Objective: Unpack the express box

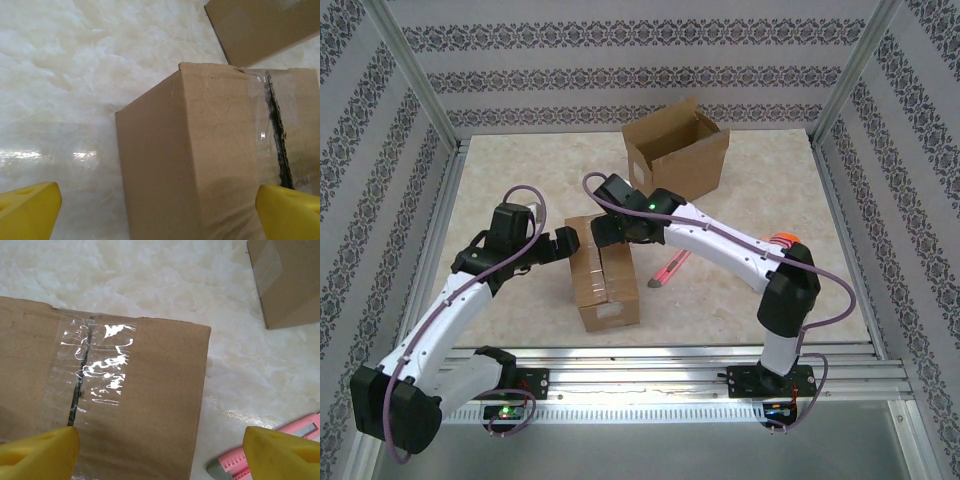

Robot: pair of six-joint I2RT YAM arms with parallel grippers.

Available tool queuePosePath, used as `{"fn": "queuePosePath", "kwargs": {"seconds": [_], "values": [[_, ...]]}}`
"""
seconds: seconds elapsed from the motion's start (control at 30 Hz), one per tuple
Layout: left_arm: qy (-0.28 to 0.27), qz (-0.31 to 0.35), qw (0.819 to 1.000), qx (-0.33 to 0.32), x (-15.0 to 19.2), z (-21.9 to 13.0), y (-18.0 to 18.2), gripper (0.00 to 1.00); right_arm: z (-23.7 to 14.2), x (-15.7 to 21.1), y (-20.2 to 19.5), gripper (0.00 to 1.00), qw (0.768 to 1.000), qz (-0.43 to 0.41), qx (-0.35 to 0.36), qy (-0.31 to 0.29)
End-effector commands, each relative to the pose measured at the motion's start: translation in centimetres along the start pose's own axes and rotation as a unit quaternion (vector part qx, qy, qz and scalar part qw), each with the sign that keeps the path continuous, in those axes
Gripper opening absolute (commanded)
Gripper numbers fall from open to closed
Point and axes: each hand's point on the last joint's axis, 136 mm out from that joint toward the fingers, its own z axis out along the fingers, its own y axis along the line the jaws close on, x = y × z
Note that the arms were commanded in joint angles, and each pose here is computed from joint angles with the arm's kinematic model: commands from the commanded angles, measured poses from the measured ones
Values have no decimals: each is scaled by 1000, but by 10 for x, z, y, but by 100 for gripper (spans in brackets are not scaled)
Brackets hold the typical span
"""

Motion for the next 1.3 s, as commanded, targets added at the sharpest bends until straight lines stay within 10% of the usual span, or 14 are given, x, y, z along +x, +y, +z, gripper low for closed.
{"fn": "queuePosePath", "kwargs": {"seconds": [0.0, 0.87, 1.27], "values": [[-20, -10, 999, 29, -9, 9, -10, 100, -4, -1, 0, 85, 1000, -18, 17, 4], [5, -17, 1000, 23, 11, 32, 4, 100, 27, 11, -10, 83, 995, -37, 86, 35], [31, -19, 999, -16, 32, 47, 28, 100, 14, -10, -23, 61, 987, -66, 145, 18]]}}
